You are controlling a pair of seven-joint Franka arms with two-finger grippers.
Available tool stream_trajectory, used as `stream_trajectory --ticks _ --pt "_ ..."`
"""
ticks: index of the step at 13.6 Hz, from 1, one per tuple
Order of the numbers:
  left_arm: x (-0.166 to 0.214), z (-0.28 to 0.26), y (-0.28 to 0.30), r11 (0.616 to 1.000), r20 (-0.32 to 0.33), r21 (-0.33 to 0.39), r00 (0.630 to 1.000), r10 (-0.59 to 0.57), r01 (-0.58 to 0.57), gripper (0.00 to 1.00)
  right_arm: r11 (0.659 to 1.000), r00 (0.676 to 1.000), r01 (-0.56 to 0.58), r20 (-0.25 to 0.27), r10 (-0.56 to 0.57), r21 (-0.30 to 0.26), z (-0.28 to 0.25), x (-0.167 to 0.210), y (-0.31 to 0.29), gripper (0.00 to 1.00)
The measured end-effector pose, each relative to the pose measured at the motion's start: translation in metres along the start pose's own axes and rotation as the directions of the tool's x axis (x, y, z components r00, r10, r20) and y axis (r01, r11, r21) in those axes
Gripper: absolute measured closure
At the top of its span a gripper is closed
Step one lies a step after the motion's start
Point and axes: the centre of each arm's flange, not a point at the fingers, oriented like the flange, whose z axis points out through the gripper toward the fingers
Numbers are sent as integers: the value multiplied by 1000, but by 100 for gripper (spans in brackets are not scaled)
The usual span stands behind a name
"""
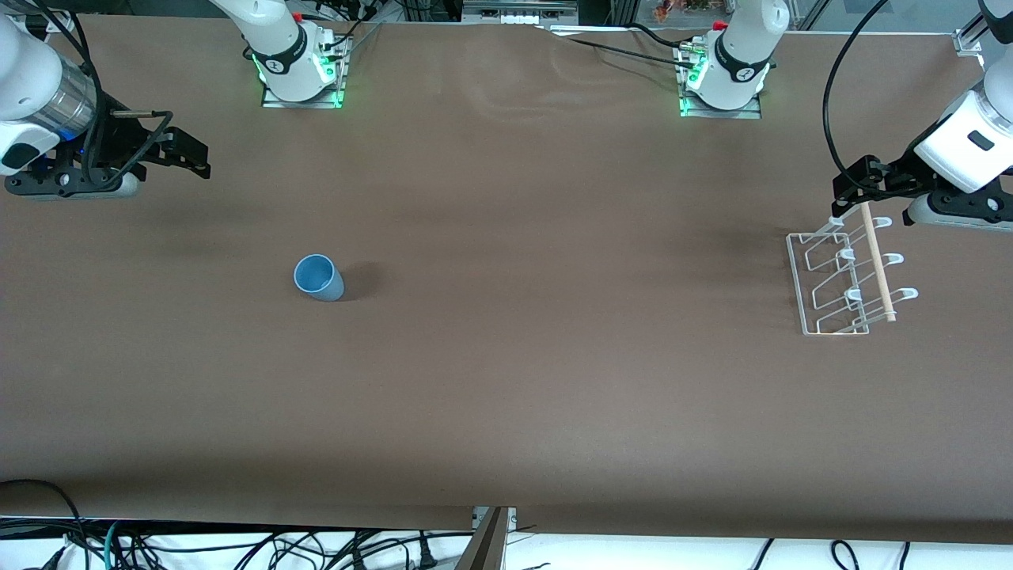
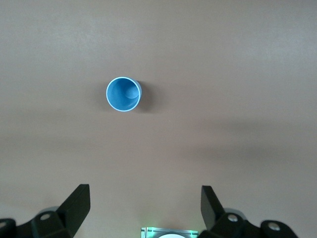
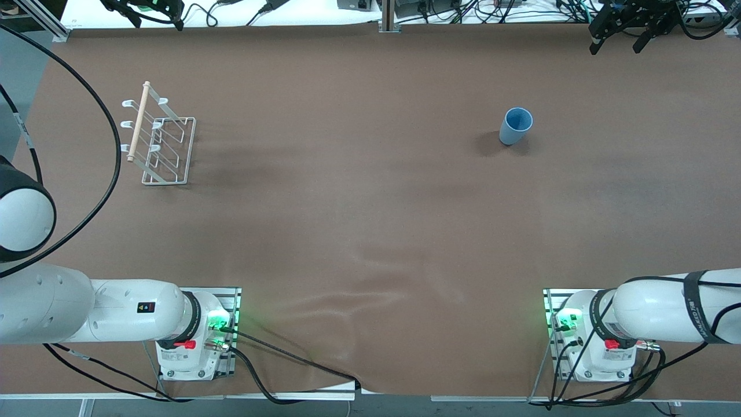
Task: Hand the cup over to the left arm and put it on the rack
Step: 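Move the right gripper toward the light-blue cup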
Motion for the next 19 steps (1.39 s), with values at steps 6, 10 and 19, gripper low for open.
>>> stream_trajectory --ticks 6,10,19 --pt "0 0 0 1000 0 0 1000 0 0 0 1000 1000 0 1 0 -1 0 0 0 1" --pt "0 0 0 1000 0 0 1000 0 0 0 1000 1000 0 1 0 -1 0 0 0 1" --pt "0 0 -2 1000 0 0 1000 -3 3 0 1000 1000 -1 23 1 -1 14 8 1 1"
